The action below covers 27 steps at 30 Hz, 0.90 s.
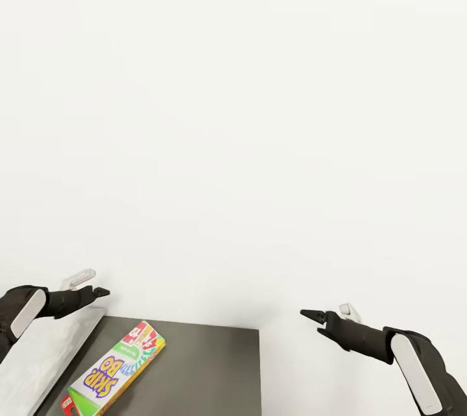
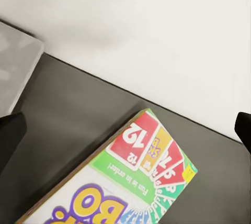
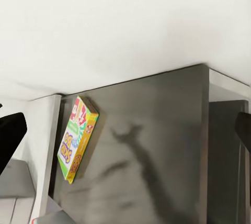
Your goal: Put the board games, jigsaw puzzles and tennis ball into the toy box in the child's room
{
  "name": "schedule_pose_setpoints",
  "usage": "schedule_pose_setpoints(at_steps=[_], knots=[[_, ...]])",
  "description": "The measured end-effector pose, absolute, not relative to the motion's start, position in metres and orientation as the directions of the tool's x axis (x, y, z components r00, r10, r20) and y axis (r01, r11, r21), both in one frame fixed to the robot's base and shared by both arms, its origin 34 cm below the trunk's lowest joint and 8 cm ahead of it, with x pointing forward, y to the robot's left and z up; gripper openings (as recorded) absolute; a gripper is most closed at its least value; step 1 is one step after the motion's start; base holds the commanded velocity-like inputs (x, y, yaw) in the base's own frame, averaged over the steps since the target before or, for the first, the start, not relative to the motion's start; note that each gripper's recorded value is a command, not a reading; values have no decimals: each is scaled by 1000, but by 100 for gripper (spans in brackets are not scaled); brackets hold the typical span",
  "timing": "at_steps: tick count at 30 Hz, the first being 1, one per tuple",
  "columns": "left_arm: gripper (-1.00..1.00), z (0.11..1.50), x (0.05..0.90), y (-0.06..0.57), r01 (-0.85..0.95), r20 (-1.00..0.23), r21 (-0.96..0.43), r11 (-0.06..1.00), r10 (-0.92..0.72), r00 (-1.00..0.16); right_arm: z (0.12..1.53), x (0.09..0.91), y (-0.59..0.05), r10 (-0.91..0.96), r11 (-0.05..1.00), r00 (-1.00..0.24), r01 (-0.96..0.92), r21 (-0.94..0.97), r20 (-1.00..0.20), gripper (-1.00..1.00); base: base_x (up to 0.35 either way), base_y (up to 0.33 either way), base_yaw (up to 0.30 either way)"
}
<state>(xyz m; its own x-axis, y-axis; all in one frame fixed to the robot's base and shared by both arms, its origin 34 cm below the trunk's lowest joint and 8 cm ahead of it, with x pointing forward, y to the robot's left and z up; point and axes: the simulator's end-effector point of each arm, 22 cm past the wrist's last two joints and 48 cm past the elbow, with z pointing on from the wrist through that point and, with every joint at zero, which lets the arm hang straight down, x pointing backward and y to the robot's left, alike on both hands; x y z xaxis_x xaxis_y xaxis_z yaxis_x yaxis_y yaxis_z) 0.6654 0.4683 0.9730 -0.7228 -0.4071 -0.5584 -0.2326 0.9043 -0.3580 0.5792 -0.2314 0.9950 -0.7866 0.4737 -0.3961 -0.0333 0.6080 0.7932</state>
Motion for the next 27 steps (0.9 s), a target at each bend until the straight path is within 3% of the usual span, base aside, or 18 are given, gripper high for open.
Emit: schedule_pose_setpoints(at_steps=[20, 27], knots=[[100, 968, 668, 450, -216, -550, -371, 903, -401, -733, 995, 579, -230, 471, 609, -788, -35, 792, -397, 100, 0, 0, 0], [100, 958, 663, 445, -189, -544, -315, 930, -340, -767, 995, 579, -230, 471, 609, -788, -35, 792, -397, 100, 0, 0, 0]])
